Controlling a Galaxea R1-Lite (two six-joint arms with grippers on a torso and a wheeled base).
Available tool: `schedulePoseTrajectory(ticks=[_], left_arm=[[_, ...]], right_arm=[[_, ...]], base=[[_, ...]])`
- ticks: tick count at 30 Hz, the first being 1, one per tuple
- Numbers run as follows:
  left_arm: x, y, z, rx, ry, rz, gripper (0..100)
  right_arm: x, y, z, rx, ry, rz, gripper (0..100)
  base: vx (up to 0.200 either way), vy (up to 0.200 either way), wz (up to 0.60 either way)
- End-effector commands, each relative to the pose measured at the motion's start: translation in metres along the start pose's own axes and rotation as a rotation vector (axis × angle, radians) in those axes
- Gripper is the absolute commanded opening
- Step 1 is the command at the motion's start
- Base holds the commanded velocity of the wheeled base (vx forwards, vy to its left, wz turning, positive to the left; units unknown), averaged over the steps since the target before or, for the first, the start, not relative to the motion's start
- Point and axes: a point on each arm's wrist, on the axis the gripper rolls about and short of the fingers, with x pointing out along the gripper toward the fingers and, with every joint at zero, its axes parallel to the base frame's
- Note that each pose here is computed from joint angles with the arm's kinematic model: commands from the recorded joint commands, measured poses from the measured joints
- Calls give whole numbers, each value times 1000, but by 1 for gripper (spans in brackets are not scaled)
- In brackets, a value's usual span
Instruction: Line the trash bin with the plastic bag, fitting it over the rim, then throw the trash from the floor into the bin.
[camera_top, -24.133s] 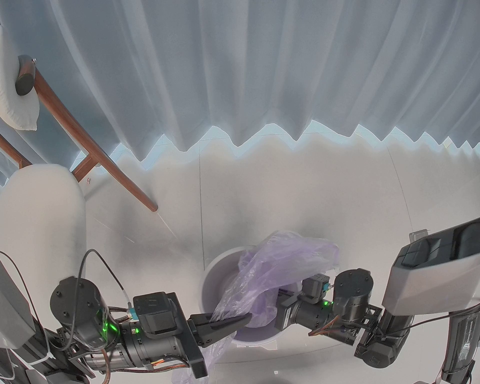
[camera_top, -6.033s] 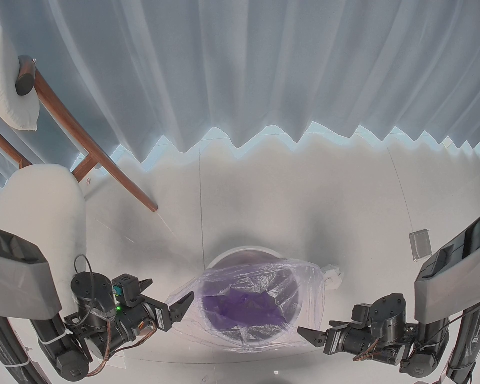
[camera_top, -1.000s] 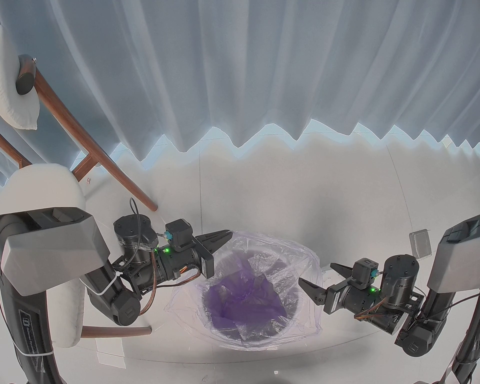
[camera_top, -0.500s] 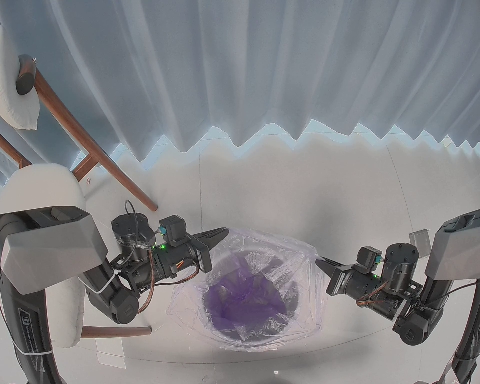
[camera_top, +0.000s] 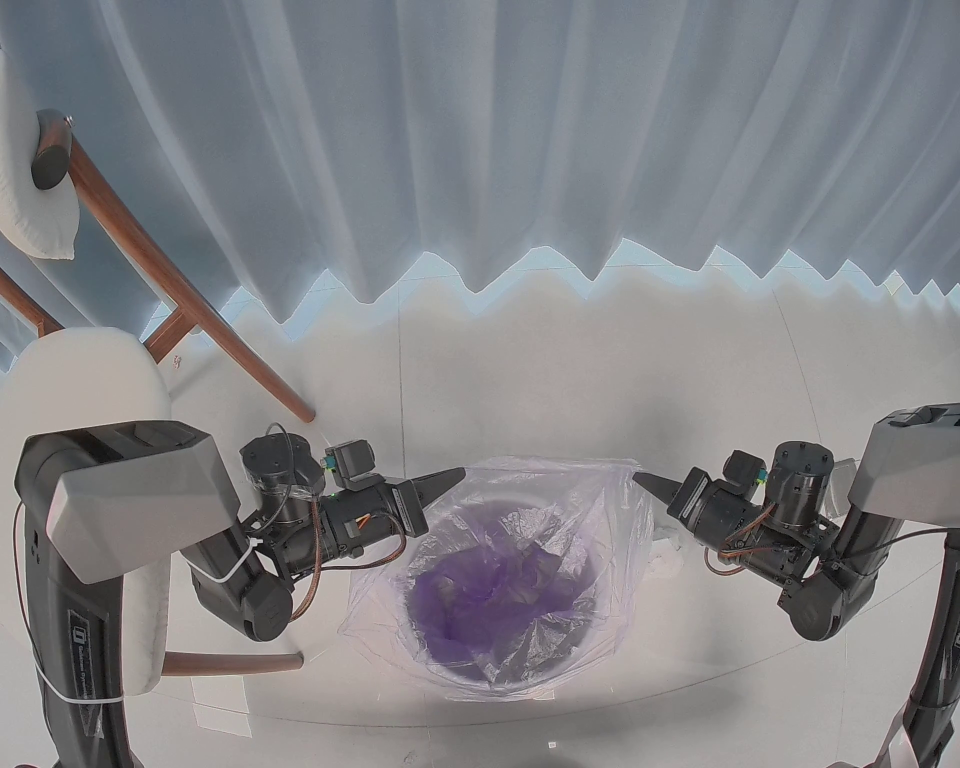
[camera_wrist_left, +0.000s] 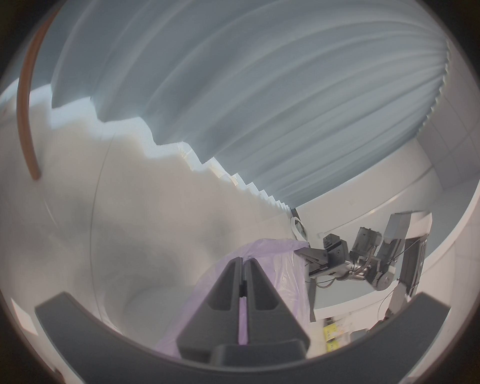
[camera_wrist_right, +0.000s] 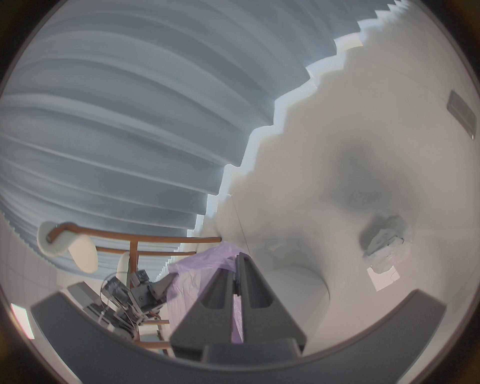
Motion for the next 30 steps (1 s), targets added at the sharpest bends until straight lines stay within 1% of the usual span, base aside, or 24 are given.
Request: schedulePoseTrajectory(ticks=[1, 4, 5, 6, 9, 12, 16, 20, 22, 30], left_arm=[[3, 19, -14, -64, 29, 18, 0], [6, 26, -12, -124, 0, 12, 0], [6, 26, -12, -126, -1, 11, 0], [6, 27, -11, -148, -8, 8, 0], [5, 29, -12, -182, 2, -3, 0], [1, 37, -11, -193, 27, -29, 0], [-1, 47, -14, -203, 43, -38, 0], [2, 55, -21, -217, 50, -30, 0], [4, 63, -27, -225, 55, -19, 0], [6, 70, -34, -244, 59, -14, 0]], right_arm=[[12, -11, 1, 45, 5, -17, 0], [21, -18, -2, 59, 12, -24, 0], [21, -18, -2, 61, 12, -24, 0], [24, -20, -3, 64, 13, -23, 0], [30, -23, -4, 66, 20, -27, 0], [33, -27, -6, 73, 38, -34, 0], [37, -31, -8, 78, 53, -40, 0], [39, -34, -11, 80, 59, -45, 0], [42, -42, -17, 87, 74, -61, 0], [46, -53, -26, 97, 96, -86, 0]], base=[[0, 0, 0], [0, 0, 0], [0, 0, 0], [0, 0, 0], [0, 0, 0], [0, 0, 0], [0, 0, 0], [0, 0, 0], [0, 0, 0], [0, 0, 0]])
